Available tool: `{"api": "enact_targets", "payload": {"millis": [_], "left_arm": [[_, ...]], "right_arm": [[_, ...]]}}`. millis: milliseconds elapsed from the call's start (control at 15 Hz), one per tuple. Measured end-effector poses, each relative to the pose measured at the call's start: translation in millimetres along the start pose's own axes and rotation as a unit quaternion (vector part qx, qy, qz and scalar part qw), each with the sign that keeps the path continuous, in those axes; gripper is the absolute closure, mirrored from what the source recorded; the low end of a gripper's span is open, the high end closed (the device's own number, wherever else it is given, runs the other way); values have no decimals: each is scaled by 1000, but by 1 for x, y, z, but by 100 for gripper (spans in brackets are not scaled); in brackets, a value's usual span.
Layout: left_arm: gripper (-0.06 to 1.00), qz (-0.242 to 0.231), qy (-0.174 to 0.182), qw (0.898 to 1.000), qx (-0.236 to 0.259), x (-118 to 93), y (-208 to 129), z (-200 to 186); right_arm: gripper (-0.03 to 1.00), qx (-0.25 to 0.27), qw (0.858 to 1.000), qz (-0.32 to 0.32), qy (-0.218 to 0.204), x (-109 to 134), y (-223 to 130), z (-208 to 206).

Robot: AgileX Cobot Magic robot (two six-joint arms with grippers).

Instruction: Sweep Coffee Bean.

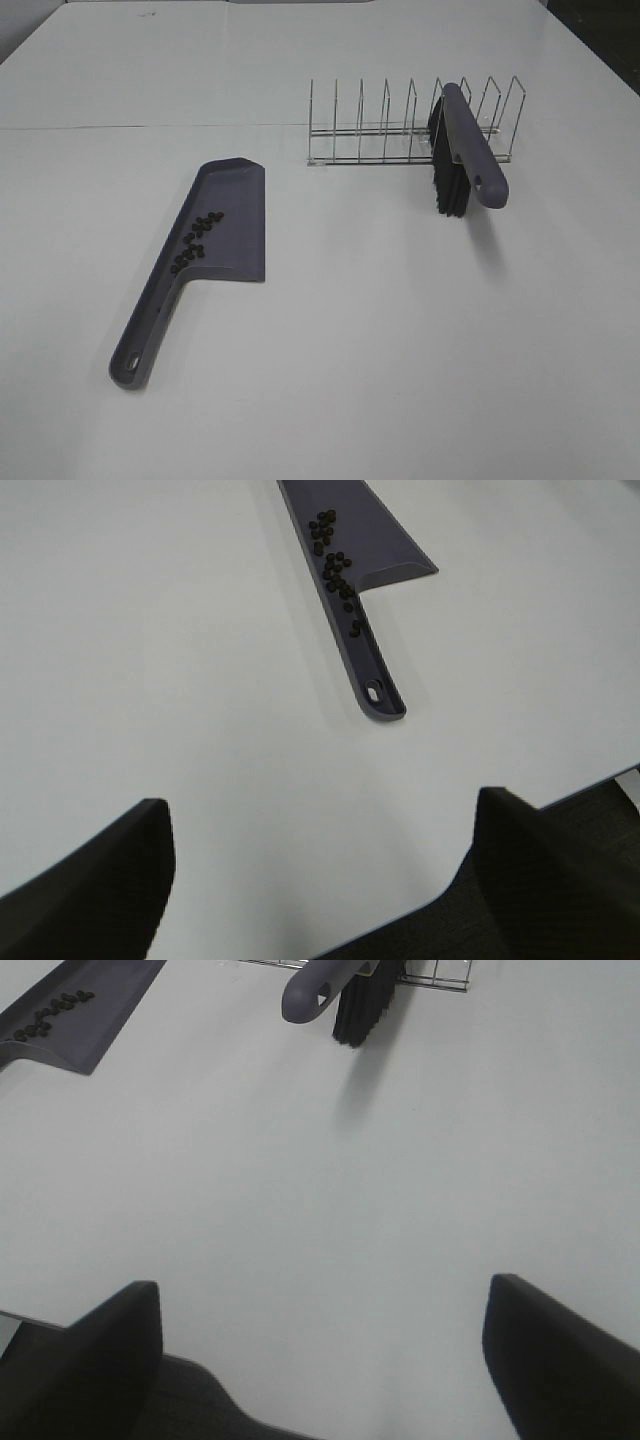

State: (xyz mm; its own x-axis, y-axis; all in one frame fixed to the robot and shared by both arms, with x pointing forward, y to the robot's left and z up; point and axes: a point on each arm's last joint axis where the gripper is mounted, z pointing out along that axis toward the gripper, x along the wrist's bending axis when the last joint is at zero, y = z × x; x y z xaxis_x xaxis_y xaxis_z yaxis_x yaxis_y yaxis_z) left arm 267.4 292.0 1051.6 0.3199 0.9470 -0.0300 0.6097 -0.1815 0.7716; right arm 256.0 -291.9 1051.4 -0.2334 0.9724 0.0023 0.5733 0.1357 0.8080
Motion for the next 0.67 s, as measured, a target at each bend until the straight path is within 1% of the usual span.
{"api": "enact_targets", "payload": {"millis": [67, 200, 333, 467, 600, 667], "left_arm": [[17, -26, 30, 999, -2, 2, 0, 0], [17, -61, 75, 995, -15, 5, -2, -4], [17, -82, 107, 989, -55, 4, -9, -14], [17, -91, 129, 982, -102, 1, -17, -25], [17, -91, 134, 980, -120, 0, -20, -29], [17, -91, 134, 979, -121, 0, -20, -29]], "right_arm": [[20, 0, 999, 19, -26, -1, 0, 0], [20, 0, 997, 48, -65, -3, 0, 0], [20, -10, 994, 65, -91, -3, -1, -2], [20, -37, 992, 67, -102, -2, -5, -9], [20, -72, 990, 63, -103, 2, -11, -17], [20, -79, 990, 62, -103, 3, -13, -19]]}}
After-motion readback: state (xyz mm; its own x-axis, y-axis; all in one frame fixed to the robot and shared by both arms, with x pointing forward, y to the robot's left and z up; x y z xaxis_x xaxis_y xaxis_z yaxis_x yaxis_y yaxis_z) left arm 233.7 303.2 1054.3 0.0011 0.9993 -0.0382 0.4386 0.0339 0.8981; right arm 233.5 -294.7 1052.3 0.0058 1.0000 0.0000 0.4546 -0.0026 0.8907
